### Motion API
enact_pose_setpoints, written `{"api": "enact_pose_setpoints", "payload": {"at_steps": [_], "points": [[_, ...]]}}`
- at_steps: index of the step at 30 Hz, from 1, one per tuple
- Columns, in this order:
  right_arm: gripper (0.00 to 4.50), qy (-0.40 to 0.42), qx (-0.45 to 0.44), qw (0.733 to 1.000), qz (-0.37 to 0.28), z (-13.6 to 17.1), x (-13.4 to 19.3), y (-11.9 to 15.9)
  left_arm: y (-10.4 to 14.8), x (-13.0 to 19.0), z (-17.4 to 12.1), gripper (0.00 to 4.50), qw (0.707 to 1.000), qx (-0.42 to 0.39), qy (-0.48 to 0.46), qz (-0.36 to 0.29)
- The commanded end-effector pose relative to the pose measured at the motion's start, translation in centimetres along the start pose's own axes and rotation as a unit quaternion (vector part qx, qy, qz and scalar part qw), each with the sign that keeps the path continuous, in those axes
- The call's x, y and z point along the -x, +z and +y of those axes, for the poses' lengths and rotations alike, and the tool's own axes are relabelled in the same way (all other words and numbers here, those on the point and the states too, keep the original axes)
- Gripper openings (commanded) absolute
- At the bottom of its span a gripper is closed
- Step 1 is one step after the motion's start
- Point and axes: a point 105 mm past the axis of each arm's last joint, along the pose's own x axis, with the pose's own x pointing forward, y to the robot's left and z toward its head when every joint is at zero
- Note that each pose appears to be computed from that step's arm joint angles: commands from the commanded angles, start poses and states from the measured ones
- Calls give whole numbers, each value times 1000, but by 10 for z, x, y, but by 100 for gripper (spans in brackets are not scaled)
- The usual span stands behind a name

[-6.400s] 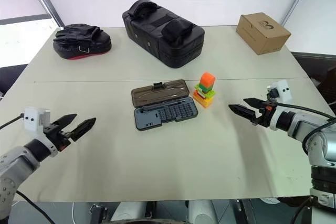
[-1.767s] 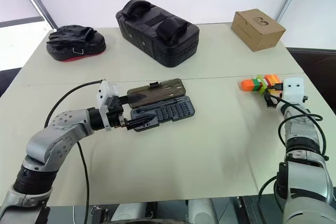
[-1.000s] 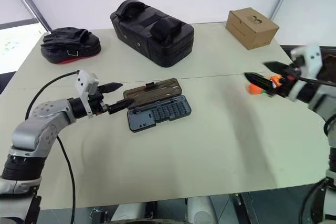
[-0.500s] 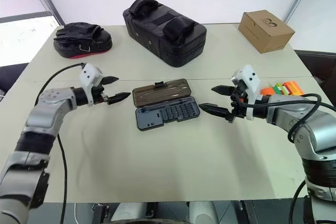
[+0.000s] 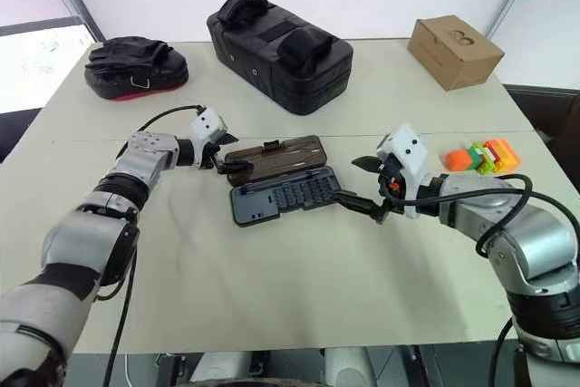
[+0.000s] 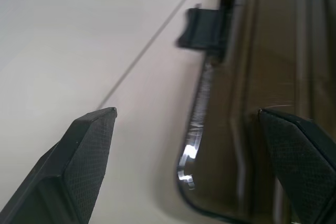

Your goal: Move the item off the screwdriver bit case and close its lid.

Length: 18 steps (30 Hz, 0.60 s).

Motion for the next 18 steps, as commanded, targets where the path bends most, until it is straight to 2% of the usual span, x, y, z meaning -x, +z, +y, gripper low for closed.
{"api": "enact_pose_setpoints", "payload": {"at_steps": [1, 3, 9, 15, 18], "points": [[450, -37, 12, 999, -18, -4, 11, 7, -12, -1, -5, 396, 999, 17, -17, 26], [450, -44, 9, 999, -20, -3, 12, 6, -15, -1, -9, 314, 999, 19, -32, 35], [450, -62, 6, 998, -22, -4, 14, 4, -21, -2, -14, 9, 997, 8, -50, 55], [450, -68, 1, 997, -22, -8, 15, 1, -35, -3, -20, 3, 993, -38, -60, 90], [450, -69, 0, 997, -21, -10, 14, 0, -31, -7, -22, 3, 995, -44, -58, 75]]}}
